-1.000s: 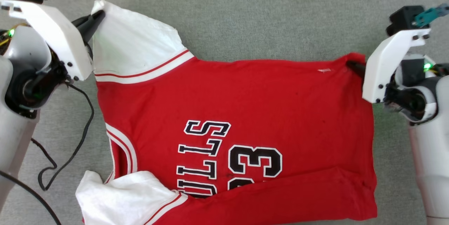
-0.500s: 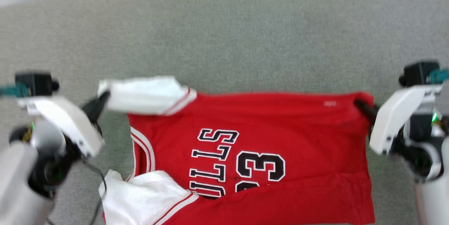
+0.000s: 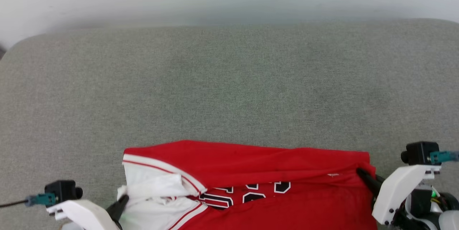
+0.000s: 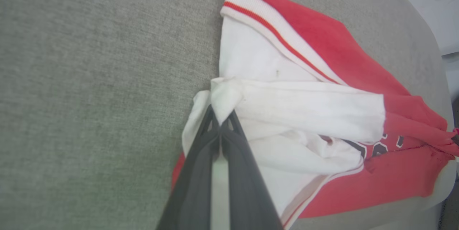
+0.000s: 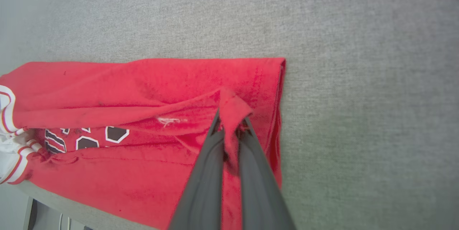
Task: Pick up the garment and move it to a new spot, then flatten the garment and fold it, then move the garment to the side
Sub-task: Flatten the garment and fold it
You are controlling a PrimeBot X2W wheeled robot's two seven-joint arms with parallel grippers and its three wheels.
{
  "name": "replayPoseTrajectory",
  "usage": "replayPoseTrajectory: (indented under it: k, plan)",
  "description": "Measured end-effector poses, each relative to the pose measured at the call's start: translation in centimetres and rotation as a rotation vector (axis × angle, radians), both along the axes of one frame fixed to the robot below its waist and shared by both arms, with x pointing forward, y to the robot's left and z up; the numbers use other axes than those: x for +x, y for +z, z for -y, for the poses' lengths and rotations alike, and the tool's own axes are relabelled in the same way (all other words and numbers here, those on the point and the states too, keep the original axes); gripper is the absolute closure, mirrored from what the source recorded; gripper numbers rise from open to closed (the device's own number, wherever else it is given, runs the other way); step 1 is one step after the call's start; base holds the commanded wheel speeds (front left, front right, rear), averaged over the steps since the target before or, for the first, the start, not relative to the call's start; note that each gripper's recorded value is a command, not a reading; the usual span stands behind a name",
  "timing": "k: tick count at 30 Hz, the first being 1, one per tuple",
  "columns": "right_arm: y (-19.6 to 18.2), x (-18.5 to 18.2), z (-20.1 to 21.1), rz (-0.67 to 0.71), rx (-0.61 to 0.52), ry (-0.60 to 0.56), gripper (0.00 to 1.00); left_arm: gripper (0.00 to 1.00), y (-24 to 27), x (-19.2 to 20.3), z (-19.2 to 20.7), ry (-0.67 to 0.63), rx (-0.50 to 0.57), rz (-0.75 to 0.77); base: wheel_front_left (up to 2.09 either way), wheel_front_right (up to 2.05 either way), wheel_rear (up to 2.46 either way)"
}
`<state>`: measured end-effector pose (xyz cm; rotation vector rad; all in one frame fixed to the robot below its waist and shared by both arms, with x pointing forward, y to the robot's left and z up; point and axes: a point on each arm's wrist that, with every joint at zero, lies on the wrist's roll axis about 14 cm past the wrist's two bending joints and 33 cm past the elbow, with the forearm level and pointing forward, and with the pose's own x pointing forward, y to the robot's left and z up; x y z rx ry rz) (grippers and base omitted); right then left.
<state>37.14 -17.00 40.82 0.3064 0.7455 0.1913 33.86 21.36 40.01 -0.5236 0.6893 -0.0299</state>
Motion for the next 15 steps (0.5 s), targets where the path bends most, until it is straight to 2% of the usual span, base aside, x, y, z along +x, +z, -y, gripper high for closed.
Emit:
replayPoseTrajectory:
  k: [1,2,5,6,8,9,10,11,15]
  plan:
    - [-0.1,-0.4,0.1,0.005,0.001,-0.008,1.0,1.0,-0.4,-0.5,0.0,0.009,-0.002,-0.014,0.0,0.0,0.0]
    - [-0.3,-0.6,0.2,0.008,0.008,-0.018,0.89,1.0,-0.7,-1.1,0.2,0.009,-0.004,-0.028,0.0,0.0,0.0]
    - [-1.5,-2.2,0.4,-0.021,0.012,-0.039,0.46,1.0,-1.6,-2.3,1.0,0.006,-0.026,-0.066,0.0,0.0,0.0]
    - [-2.1,-2.9,0.4,-0.039,0.017,-0.046,0.0,1.0,-1.9,-2.6,1.1,0.003,-0.026,-0.076,0.0,0.0,0.0]
    - [-3.0,-4.0,0.2,-0.061,0.017,-0.05,0.0,1.0,-2.1,-3.0,1.1,0.007,-0.018,-0.076,0.0,0.0,0.0]
    - [-3.2,-4.2,0.0,-0.06,0.025,-0.053,0.0,0.84,-2.2,-3.0,1.2,0.007,-0.015,-0.072,0.0,0.0,0.0]
    - [-3.2,-4.3,-0.2,-0.05,0.029,-0.053,0.0,0.47,-2.2,-3.1,1.3,0.007,-0.014,-0.07,0.0,0.0,0.0]
    - [-3.0,-4.2,-0.3,-0.03,0.033,-0.059,0.0,0.0,-2.1,-3.0,1.5,0.01,-0.015,-0.055,0.0,0.0,0.0]
    - [-1.6,-3.5,0.4,0.08,0.011,-0.093,0.0,0.0,-1.0,-2.3,2.0,-0.005,-0.007,0.02,0.0,0.0,0.0]
